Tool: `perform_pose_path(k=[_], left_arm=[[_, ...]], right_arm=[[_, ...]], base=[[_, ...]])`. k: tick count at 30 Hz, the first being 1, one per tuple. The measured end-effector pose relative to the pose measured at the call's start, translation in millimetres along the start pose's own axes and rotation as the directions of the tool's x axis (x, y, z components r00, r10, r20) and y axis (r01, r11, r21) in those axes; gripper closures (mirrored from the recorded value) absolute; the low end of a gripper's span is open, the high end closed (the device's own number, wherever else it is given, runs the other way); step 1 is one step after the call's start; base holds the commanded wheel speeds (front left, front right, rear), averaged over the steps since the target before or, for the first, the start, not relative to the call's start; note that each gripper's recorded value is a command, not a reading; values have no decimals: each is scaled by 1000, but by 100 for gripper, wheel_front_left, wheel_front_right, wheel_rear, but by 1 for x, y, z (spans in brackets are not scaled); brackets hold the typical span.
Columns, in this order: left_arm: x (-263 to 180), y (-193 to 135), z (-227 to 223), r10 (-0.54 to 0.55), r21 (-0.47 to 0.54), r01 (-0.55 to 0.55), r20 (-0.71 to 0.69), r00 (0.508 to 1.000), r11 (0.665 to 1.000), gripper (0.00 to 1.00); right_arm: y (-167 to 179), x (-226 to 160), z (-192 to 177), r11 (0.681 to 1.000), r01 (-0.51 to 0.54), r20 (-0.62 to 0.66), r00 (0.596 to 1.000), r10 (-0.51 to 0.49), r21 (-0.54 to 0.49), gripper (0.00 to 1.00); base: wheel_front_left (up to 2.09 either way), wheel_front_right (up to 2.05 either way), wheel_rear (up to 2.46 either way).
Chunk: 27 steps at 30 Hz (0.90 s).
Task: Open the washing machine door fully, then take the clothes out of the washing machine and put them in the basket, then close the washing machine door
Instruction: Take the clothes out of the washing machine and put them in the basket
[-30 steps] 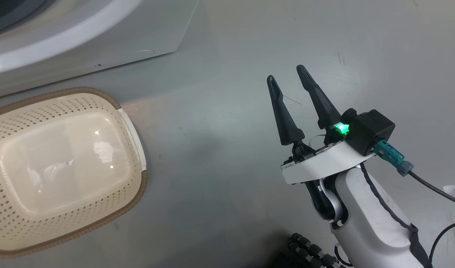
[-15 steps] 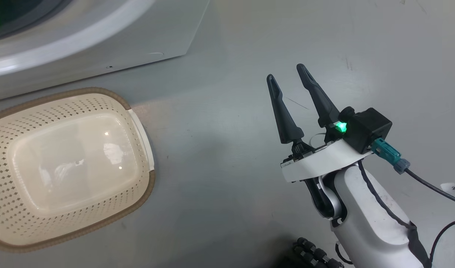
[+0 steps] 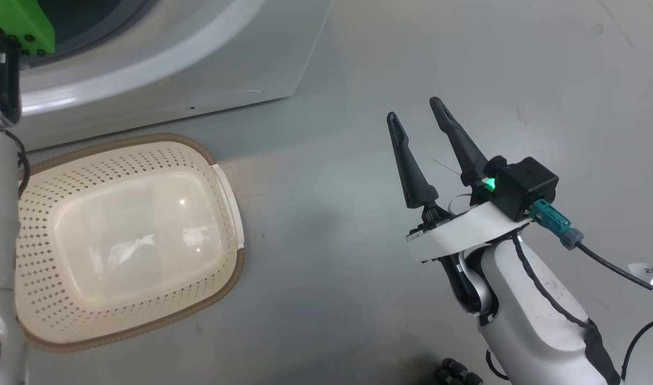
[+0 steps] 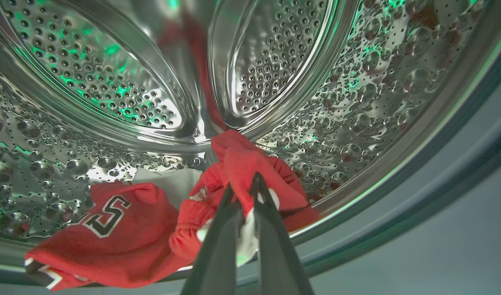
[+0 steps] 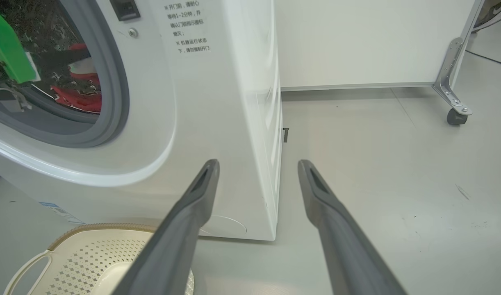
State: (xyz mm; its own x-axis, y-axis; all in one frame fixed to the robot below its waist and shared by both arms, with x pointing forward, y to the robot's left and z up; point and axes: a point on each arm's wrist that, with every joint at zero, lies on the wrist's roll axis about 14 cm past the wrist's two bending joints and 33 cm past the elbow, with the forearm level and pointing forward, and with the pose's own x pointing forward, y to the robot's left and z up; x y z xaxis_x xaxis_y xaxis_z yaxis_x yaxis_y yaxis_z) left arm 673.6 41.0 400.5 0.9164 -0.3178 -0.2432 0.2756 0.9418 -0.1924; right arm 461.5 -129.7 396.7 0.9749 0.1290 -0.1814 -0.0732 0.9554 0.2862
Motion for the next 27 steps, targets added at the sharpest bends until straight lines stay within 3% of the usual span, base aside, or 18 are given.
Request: perform_pose_path(k=[12, 27], left_arm=[[-44, -4, 29, 7, 1, -7, 179, 984, 1000, 100], [-115, -5, 53, 46, 5, -50, 300, 953, 999, 100]], right_arm=[[13, -9, 8, 1000, -27, 17, 999, 27, -12, 0], [29, -34, 17, 998, -52, 31, 998, 53, -20, 0]], base=[[0, 0, 0], [0, 0, 0]])
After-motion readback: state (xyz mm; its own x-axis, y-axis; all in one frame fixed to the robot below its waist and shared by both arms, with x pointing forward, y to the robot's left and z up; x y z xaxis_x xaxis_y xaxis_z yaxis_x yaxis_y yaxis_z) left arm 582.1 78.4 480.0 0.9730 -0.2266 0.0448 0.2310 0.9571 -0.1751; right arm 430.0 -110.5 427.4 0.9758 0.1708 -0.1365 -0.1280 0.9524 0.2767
